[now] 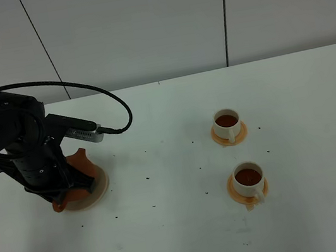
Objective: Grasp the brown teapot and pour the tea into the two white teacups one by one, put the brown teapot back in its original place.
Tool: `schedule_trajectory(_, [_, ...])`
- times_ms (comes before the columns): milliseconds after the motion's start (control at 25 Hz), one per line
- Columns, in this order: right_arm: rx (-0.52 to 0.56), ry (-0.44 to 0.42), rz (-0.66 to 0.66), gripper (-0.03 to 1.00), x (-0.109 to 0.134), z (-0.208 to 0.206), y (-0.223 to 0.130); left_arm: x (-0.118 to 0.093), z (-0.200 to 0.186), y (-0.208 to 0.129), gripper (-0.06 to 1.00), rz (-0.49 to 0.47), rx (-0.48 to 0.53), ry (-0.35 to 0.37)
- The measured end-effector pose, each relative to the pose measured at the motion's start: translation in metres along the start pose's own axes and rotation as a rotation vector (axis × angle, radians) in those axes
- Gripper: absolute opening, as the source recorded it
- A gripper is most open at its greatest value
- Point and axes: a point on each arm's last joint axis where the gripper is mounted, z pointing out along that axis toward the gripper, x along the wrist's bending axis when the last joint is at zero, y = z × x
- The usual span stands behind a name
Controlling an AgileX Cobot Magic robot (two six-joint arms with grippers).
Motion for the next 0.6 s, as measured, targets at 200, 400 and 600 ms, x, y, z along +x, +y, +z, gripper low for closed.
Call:
schedule_trajectory(200, [0.000, 0.000, 0.000, 0.24, 0.0000, 0.0000, 0.0000, -0.0001, 0.0007, 0.0007, 0.17, 0.000, -0.006, 0.000])
schedule_trajectory(400, [0.000, 0.000, 0.000, 0.24, 0.0000, 0.0000, 0.0000, -0.0002, 0.0007, 0.0007, 0.17, 0.000, -0.006, -0.001])
schedule_trajectory(600, [0.000, 0.000, 0.001, 0.24, 0.0000, 0.0000, 0.0000, -0.0002, 0.0007, 0.0004, 0.17, 0.005, -0.003, -0.001])
